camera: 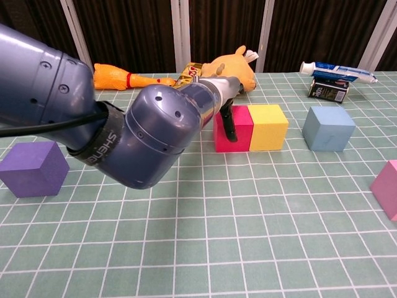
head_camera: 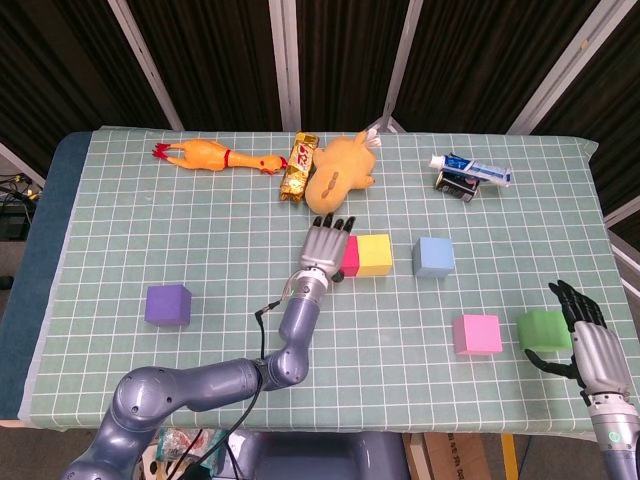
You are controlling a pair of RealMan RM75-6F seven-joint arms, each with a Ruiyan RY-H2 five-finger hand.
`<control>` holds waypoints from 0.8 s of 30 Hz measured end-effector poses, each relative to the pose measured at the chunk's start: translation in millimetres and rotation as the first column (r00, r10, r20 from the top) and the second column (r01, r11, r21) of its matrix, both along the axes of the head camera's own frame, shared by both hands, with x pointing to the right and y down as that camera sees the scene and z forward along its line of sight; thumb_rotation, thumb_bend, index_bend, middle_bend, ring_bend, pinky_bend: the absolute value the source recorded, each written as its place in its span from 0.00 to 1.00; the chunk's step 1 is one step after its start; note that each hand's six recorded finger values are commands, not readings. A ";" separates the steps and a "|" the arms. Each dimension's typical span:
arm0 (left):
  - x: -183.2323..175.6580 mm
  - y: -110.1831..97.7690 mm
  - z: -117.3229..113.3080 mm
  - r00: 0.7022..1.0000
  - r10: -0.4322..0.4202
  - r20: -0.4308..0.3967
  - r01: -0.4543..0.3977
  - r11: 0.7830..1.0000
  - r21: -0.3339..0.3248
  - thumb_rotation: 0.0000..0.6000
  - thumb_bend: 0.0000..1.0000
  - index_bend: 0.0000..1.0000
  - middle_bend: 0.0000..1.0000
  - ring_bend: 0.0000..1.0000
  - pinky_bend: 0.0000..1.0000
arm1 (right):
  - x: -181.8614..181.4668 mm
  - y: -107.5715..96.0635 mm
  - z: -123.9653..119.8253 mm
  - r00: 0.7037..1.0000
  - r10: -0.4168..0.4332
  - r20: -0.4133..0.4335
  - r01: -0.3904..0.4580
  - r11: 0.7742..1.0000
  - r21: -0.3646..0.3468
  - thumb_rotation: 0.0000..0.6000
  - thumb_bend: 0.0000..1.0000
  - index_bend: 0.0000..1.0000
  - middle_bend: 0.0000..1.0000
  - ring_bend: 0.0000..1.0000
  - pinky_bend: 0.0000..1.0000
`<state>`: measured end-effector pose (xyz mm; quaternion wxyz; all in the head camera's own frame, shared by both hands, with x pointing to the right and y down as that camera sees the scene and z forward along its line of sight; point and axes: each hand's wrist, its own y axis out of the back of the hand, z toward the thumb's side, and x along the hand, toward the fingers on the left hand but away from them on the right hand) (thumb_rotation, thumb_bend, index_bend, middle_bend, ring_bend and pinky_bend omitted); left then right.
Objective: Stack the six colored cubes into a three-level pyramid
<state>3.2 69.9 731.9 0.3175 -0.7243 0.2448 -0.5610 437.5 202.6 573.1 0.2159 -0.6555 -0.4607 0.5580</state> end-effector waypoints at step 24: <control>-38.2 -6.5 -25.8 1.000 -0.010 0.021 0.010 1.000 0.012 1.00 0.10 0.00 0.04 0.00 0.07 | -1.6 0.4 0.9 1.000 -0.001 -0.001 0.001 1.000 -0.002 1.00 0.21 0.00 0.00 0.00 0.00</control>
